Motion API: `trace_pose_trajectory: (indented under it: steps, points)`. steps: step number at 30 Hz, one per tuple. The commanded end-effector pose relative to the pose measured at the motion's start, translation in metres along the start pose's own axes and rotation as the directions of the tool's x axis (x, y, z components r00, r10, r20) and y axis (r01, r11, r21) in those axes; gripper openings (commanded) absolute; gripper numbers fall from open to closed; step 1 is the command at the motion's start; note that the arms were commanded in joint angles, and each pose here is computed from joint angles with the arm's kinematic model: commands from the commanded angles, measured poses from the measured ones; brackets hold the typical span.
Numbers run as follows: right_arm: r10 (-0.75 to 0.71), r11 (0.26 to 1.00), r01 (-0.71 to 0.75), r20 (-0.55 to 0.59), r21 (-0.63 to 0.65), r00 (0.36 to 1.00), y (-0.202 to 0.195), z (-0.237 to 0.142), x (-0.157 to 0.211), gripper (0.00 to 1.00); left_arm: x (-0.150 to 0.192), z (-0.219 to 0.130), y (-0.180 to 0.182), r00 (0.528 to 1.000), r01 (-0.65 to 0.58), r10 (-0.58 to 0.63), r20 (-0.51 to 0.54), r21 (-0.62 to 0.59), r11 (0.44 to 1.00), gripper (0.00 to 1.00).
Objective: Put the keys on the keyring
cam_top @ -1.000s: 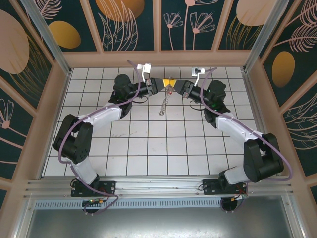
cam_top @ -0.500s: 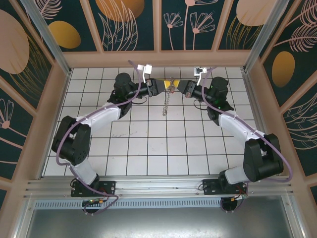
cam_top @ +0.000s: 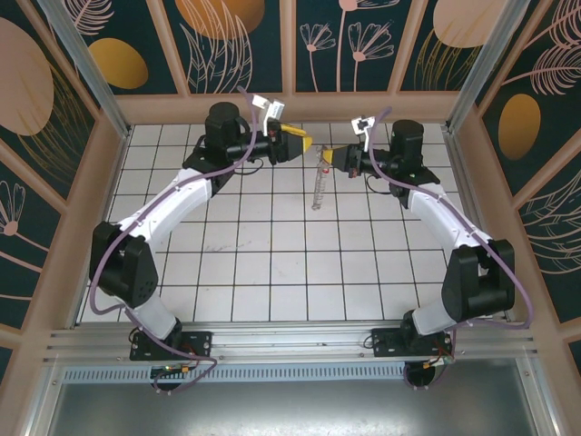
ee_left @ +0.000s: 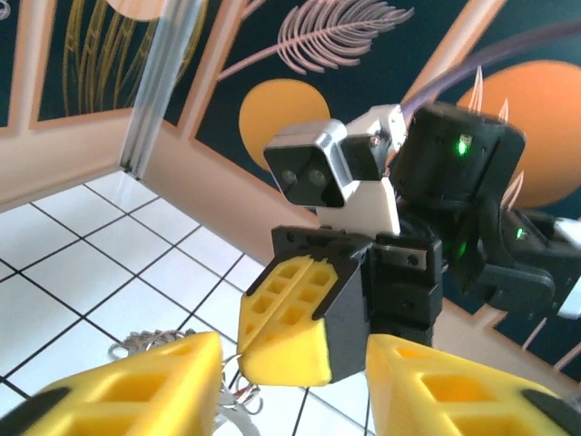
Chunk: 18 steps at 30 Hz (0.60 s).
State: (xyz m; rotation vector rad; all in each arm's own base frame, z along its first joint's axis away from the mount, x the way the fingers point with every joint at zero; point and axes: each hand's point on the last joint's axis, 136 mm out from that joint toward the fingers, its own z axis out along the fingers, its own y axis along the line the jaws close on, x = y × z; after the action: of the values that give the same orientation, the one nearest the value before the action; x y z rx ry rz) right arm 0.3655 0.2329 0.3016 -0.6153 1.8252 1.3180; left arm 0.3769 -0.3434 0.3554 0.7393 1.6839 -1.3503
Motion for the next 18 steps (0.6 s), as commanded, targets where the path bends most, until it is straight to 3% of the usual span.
trace_pose_trajectory:
  steps: [1,18]
  points:
    - [-0.092,0.993,0.089,-0.034,-0.077,0.995,0.021,0.001,-0.003,0.0,0.026,0.007,0.008,0.994,0.026,-0.021,-0.111,0.043,0.999,0.38]
    - [-0.106,0.99,0.101,-0.041,-0.096,0.994,0.029,0.007,-0.002,0.0,0.042,0.017,0.014,0.986,0.09,-0.074,-0.152,0.105,0.99,0.33]
